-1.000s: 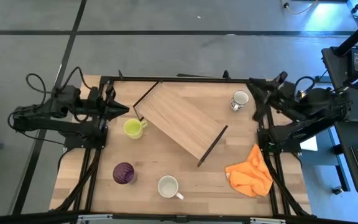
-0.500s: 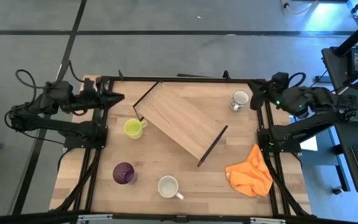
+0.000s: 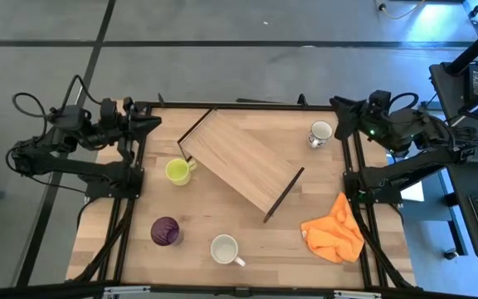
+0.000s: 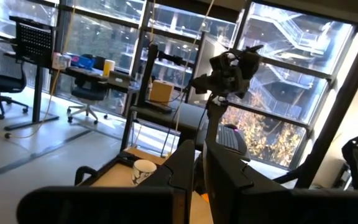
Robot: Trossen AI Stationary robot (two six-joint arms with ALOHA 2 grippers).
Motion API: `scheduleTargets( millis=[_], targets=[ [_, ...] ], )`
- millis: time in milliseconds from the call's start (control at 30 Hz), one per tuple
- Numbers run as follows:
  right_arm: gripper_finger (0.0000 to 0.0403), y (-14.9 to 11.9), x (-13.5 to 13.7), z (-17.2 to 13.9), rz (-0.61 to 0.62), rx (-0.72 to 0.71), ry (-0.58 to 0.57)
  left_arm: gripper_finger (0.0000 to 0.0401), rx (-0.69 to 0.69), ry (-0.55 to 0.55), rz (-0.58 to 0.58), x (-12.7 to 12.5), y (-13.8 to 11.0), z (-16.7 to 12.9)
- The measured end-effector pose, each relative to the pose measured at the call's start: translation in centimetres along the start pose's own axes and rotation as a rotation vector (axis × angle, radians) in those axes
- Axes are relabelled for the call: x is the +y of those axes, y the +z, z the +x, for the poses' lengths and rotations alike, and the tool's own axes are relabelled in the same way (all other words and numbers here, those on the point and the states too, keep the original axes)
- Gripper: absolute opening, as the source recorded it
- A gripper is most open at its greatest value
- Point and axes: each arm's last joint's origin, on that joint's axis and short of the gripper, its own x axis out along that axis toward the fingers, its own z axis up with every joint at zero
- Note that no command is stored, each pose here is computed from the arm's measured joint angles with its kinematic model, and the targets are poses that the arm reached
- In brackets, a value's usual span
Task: Stack small to large cups/mugs on shelf
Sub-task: Put the violet glass on the shelf
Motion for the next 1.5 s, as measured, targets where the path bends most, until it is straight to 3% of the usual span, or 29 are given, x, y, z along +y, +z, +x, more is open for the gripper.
scheduleTargets(
  millis=[733,867,1100,1267,1500],
  targets=[
    [0.0101,-0.8,1.7,1.2,-0.024,0.027,0.042,0.0031,-0.014,0.008,0.036,0.0,0.1,0.2],
    [0.0101,-1.2,2.3,1.6,-0.099,0.045,0.061,0.0031,-0.025,0.005,0.034,-0.1,0.2,0.1],
    [0.0101,-2.2,3.5,2.6,-0.116,0.066,0.049,0.0031,0.002,0.012,0.089,0.0,-0.1,0.2],
    [0.0101,-2.7,4.1,3.3,-0.103,0.084,0.054,0.0031,0.017,0.032,0.056,0.1,-0.2,0.2],
    [0.0101,-3.6,4.7,4.5,-0.173,0.171,0.141,0.0031,0.105,0.092,0.073,0.5,-1.1,0.1]
  ],
)
